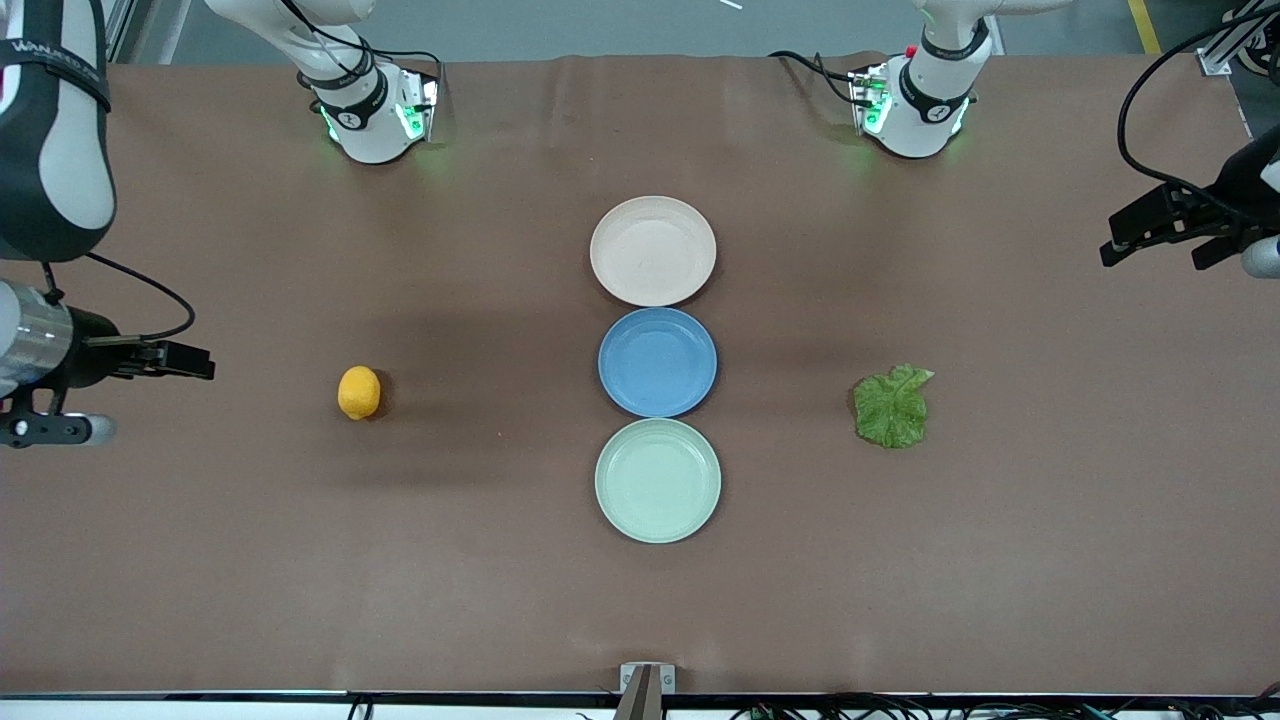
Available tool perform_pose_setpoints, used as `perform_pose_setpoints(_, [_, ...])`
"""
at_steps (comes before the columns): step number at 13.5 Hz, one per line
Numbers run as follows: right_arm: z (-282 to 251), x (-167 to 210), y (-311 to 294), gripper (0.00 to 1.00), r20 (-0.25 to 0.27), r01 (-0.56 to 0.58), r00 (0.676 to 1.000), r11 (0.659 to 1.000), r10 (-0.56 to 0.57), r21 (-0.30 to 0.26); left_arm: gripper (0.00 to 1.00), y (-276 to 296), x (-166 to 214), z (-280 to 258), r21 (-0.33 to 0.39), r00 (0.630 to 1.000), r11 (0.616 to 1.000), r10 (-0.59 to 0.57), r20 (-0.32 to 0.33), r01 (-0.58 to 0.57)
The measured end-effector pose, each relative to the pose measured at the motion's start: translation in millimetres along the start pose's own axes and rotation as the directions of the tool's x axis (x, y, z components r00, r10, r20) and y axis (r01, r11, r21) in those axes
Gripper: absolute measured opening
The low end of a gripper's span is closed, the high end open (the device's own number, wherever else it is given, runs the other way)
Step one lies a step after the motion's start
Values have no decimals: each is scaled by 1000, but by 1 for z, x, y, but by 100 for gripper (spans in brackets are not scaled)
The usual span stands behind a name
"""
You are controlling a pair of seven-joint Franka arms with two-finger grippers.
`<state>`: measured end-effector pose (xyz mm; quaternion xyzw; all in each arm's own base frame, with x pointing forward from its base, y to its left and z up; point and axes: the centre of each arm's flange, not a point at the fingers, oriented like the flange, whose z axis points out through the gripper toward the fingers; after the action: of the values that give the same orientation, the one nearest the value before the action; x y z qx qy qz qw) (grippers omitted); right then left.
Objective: Pick lemon and lettuce from plates
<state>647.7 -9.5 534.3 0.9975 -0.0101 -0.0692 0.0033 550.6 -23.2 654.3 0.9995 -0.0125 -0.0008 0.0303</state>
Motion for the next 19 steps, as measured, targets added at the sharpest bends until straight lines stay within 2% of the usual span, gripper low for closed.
perform_pose_setpoints(5, [-31, -10, -7, 100, -56, 13, 998, 1000, -13, 2, 100, -8, -12, -11, 1, 1000, 1000, -15, -8, 15])
perform_pose_setpoints(11, [-28, -26, -19, 100, 7, 33, 999, 999, -33, 0, 100, -8, -11, -9, 1, 1000, 1000, -16, -8, 16])
perform_pose_setpoints(13, [-27, -35, -11, 100, 14, 18, 1000, 1000, -18, 11, 100, -8, -11, -9, 1, 1000, 1000, -16, -9, 16])
perform_pose_setpoints(17, [-33, -81, -9, 100, -52, 8, 999, 1000, -6, 27, 100, -9, -10, -8, 19, 1000, 1000, -15, -11, 15])
perform_pose_setpoints(19, [-33, -104, -10, 100, -63, 8, 998, 1000, -7, 24, 100, -9, -9, -9, 46, 1000, 999, -11, -18, 11])
